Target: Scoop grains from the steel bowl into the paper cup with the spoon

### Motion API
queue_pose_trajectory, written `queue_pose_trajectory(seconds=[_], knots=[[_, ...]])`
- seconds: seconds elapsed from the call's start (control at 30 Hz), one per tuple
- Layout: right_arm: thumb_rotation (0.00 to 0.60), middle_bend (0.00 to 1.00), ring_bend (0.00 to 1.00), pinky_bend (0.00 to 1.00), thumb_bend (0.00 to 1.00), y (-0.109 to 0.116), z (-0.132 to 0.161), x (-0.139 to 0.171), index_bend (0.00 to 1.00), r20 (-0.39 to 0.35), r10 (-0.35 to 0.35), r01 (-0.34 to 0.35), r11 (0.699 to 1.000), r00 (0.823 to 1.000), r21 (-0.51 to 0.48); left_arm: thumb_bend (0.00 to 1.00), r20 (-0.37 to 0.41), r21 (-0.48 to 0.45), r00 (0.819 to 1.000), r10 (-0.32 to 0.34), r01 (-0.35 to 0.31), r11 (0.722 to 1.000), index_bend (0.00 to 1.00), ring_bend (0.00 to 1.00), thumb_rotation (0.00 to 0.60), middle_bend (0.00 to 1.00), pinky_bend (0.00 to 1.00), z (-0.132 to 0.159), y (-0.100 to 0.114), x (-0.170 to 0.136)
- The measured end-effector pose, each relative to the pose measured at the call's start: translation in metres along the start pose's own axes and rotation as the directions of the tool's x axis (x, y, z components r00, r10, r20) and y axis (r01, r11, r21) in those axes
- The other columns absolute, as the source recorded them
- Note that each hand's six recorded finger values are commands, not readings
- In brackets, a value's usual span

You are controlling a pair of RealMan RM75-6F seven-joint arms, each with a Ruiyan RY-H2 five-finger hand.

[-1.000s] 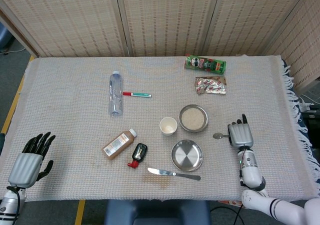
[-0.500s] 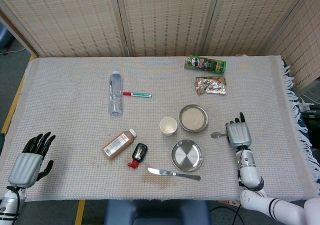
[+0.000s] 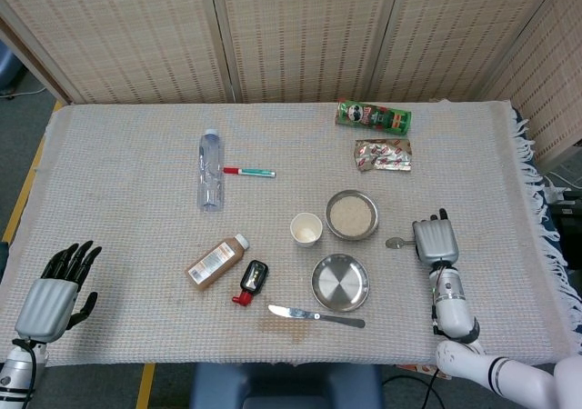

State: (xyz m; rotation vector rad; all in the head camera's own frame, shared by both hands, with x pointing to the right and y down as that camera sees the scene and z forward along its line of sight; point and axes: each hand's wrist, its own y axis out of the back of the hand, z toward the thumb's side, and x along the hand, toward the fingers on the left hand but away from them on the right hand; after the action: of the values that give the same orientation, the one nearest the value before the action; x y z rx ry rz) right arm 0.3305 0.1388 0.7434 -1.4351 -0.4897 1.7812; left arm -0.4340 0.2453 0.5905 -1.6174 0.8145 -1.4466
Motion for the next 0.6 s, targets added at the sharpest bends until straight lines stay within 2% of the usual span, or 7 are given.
queue_pose_trajectory(seconds=[0.6], knots=[[0.600,0.55,0.34,0.22,0.33,0.0020,-0.0038,-0.0077,0.72,0.013,0.033,-0.033,0.998,0.999,-0.045,0.43,-0.001,0.000,1.000,-0.003,0.003,1.000,0.00,0.00,0.600,0.00,0.12,-0.0002,-0.0004,0.0008]])
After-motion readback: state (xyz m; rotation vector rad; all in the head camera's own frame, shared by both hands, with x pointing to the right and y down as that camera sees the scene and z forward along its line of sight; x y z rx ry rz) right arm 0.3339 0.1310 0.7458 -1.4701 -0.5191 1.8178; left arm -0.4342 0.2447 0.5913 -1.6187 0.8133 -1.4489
